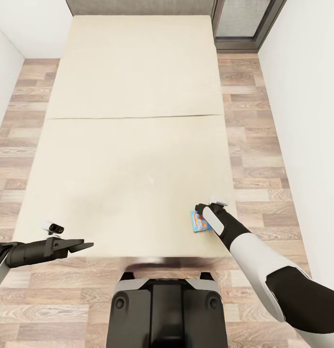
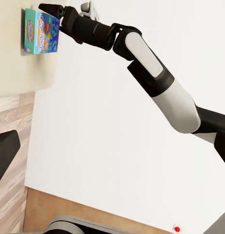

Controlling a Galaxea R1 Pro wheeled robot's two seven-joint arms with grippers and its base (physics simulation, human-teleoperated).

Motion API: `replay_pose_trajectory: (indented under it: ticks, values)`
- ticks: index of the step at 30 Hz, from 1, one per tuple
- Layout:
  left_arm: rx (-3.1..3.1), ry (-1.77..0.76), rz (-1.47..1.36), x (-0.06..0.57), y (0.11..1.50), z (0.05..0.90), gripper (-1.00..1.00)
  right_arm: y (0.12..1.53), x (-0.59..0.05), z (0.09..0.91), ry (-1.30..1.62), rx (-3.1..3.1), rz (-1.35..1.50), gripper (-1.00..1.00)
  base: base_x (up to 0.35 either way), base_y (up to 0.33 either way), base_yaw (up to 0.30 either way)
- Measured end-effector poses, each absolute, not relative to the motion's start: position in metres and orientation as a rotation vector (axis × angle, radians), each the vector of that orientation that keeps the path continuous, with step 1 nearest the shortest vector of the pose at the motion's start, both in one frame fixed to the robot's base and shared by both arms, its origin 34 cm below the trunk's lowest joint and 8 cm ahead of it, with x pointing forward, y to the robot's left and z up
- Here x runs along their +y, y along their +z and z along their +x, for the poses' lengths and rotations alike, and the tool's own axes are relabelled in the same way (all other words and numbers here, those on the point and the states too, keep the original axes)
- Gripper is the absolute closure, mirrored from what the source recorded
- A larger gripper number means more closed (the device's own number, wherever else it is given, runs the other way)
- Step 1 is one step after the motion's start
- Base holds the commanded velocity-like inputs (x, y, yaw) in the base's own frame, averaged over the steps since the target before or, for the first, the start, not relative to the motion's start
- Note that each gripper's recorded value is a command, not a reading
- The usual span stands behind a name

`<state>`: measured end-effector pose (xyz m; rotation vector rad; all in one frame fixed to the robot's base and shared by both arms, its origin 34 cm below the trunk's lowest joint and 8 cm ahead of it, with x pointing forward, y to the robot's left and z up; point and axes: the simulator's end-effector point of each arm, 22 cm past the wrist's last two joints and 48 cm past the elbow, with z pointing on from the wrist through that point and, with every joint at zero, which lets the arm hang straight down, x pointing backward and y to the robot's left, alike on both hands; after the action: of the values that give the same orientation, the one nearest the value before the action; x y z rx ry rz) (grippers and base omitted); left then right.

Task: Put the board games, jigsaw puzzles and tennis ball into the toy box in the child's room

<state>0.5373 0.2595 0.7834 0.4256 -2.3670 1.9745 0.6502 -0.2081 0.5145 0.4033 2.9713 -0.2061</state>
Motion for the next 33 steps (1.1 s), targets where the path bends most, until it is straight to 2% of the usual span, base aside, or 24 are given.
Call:
replay_pose_trajectory:
  ticks: [33]
  values:
    - [-2.366, 1.976, 0.426, 0.2594, 0.7838, 0.5374, -1.00, 0.5146, -0.2081, 0.6501, -0.206, 2.971, 0.404, -1.00, -0.098, 0.000, 0.000]
